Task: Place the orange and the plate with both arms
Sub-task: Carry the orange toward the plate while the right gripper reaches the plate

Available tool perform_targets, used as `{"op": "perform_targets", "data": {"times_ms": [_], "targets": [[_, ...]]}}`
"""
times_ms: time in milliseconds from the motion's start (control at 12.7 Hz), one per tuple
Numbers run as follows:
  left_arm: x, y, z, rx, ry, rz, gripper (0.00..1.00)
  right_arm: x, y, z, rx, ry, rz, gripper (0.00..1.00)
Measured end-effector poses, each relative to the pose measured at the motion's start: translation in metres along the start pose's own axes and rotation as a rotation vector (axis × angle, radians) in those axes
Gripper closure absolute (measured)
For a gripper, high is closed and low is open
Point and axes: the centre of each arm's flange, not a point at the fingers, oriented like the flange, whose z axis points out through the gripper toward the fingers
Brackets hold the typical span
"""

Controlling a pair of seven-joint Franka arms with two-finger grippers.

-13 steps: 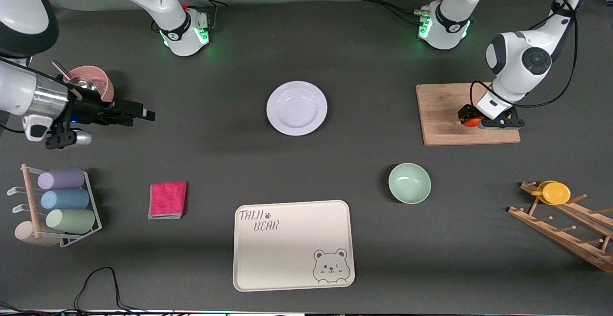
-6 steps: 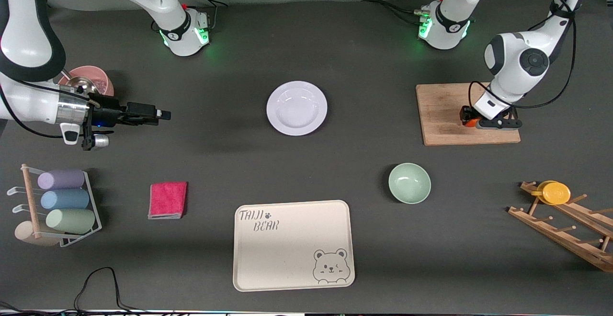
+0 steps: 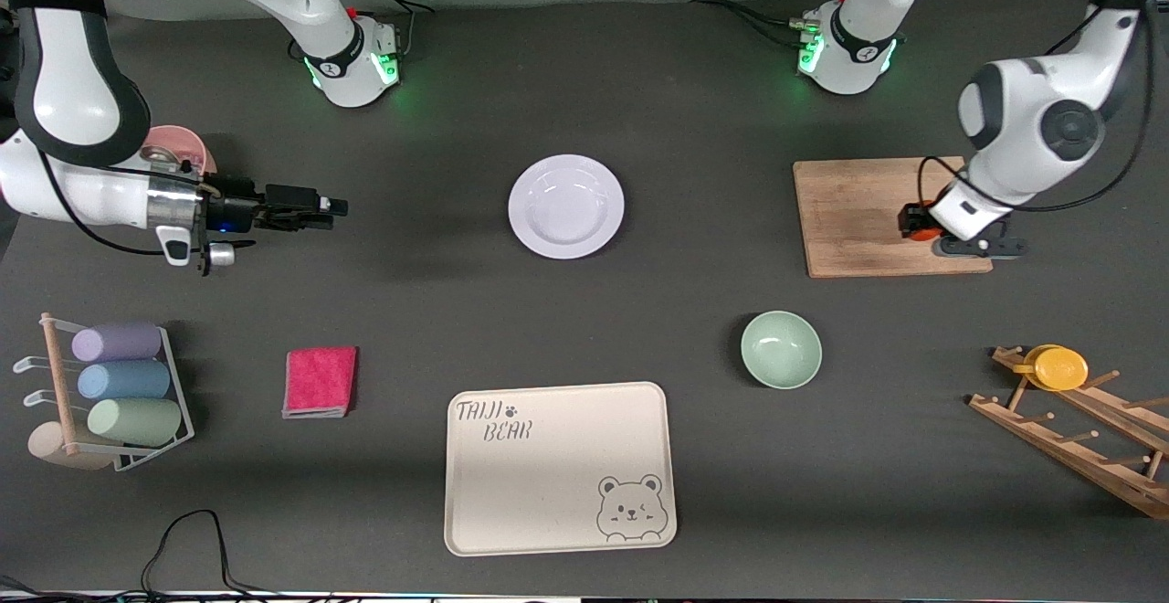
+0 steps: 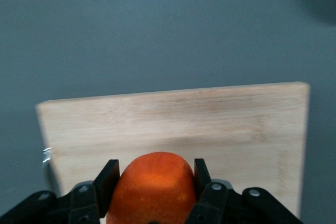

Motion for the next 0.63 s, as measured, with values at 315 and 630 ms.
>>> {"op": "perform_targets", "data": {"times_ms": [315, 630], "targets": [[0.007, -0.013, -0.163, 0.002, 0.029, -0.022, 0.37, -0.020, 0.033, 0.024, 0.077, -0.009, -0.034, 0.00], [0.004, -0.012, -0.220, -0.003, 0.051, -0.026, 0.37, -0.034, 0.053, 0.041, 0.115, -0.016, -0.072, 0.00]]}}
